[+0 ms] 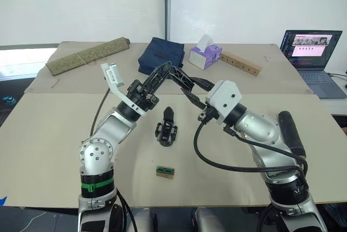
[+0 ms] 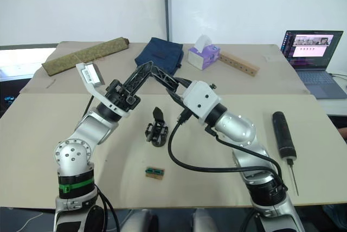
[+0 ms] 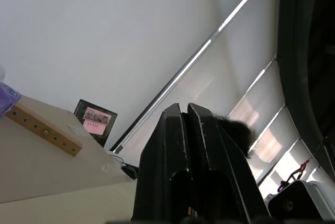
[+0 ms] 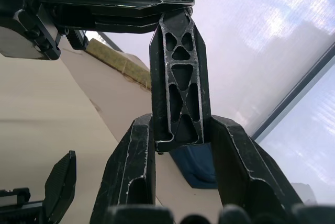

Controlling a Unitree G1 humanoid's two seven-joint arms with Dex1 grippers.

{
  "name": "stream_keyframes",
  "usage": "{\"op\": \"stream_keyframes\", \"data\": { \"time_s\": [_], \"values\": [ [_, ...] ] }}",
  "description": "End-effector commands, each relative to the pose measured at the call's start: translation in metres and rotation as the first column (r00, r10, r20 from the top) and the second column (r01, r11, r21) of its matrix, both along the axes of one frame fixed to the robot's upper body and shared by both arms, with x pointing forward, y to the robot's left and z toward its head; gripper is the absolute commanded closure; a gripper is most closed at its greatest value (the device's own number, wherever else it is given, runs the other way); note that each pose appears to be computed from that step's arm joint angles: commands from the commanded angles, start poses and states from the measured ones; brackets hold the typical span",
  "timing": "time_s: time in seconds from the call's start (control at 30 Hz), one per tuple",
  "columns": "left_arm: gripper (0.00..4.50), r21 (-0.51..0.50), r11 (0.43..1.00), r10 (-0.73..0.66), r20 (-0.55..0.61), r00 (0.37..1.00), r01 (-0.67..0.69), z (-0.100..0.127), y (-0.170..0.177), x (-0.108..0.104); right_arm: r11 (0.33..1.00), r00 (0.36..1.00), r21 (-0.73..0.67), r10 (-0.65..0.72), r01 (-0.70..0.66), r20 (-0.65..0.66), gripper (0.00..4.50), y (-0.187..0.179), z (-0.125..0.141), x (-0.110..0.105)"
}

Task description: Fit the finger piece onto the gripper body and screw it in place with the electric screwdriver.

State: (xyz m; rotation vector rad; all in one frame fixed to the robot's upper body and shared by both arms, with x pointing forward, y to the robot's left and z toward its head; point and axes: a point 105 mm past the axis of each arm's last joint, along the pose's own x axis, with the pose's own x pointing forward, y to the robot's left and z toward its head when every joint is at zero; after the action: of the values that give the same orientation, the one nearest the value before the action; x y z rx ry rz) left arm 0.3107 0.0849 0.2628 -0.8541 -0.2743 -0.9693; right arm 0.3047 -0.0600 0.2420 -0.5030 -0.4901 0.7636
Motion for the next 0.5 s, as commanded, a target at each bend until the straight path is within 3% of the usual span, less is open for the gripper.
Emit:
{"op": "stream_keyframes", "data": {
  "time_s": [0.03,0.13,0.23,0.3,0.5],
  "values": [
    [4.50,-0.048,0.999,-0.013,0.098,0.995,0.018,0.021,0.008,-0.008,0.999,0.999,0.006,0.041,-0.041,0.032,2.02,-0.007,0.012,-0.009],
    [4.50,0.050,0.996,-0.076,0.168,0.983,0.069,0.025,0.014,-0.011,0.998,0.995,-0.001,0.067,-0.067,-0.078,0.98,-0.027,0.011,-0.008],
    [4.50,0.156,0.981,-0.144,0.173,0.974,0.117,0.020,0.024,-0.006,0.980,0.931,-0.089,0.141,-0.180,-0.336,0.01,-0.048,-0.008,-0.019],
    [4.50,0.242,0.950,-0.240,0.158,0.958,0.198,0.015,0.025,-0.009,0.971,0.856,-0.055,0.179,-0.234,-0.484,0.01,-0.060,-0.009,-0.027],
    [4.50,0.506,0.745,-0.531,0.058,0.845,0.433,-0.011,0.013,-0.029,0.912,0.556,0.097,0.325,-0.399,-0.765,0.01,-0.063,-0.003,-0.057]
  ]
}}
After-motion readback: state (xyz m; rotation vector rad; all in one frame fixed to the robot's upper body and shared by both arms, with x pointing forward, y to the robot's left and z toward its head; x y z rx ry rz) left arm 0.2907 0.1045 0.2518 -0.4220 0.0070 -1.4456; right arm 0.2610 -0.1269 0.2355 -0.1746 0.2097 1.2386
